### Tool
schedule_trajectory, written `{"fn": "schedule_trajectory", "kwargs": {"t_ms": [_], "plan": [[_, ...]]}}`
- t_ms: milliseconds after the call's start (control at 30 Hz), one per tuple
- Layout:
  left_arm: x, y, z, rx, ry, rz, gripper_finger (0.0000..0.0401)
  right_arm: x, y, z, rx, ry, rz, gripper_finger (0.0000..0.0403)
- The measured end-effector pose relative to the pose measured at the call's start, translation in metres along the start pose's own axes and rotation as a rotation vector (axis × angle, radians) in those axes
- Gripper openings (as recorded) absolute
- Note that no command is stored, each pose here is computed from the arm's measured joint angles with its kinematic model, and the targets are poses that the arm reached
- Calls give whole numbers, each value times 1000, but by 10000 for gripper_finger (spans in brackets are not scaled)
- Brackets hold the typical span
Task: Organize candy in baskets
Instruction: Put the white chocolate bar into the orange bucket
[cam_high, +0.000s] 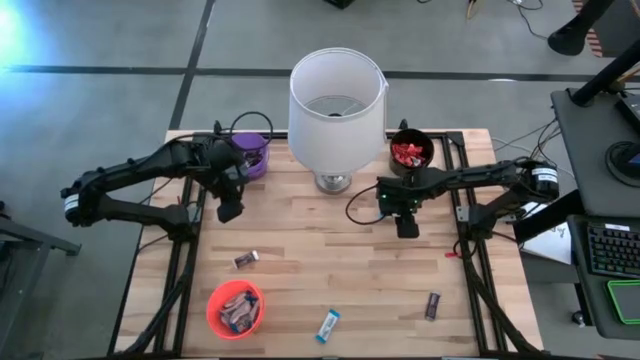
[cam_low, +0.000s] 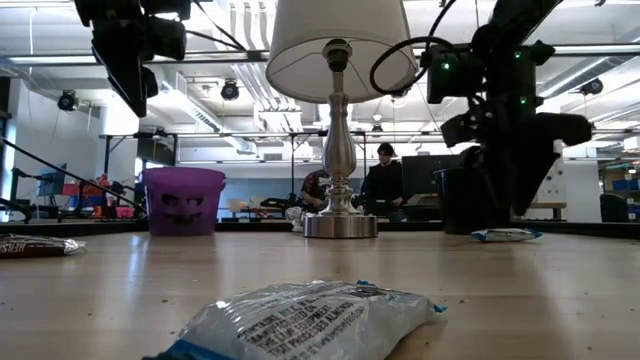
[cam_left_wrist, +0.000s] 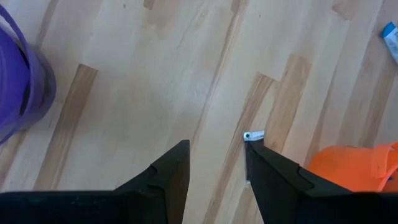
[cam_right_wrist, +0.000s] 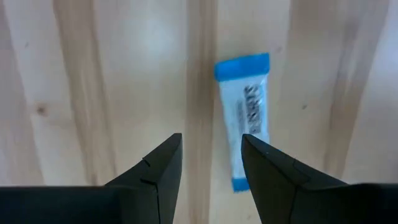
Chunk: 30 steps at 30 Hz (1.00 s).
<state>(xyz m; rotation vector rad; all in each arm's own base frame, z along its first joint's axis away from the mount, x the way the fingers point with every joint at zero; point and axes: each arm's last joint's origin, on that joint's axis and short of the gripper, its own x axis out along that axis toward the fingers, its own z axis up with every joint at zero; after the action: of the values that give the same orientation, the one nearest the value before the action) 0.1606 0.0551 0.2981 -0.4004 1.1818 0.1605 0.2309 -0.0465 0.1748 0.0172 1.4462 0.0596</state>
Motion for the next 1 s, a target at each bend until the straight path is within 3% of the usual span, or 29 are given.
{"fn": "schedule_trajectory", "kwargs": {"t_ms": [867,1000], "plan": [[10,2,-5,-22,49,1,139,30,-9,11,20,47,-49,157],[10,2,-5,-22,50,1,139,33,-9,11,41,61,-46,142]]}}
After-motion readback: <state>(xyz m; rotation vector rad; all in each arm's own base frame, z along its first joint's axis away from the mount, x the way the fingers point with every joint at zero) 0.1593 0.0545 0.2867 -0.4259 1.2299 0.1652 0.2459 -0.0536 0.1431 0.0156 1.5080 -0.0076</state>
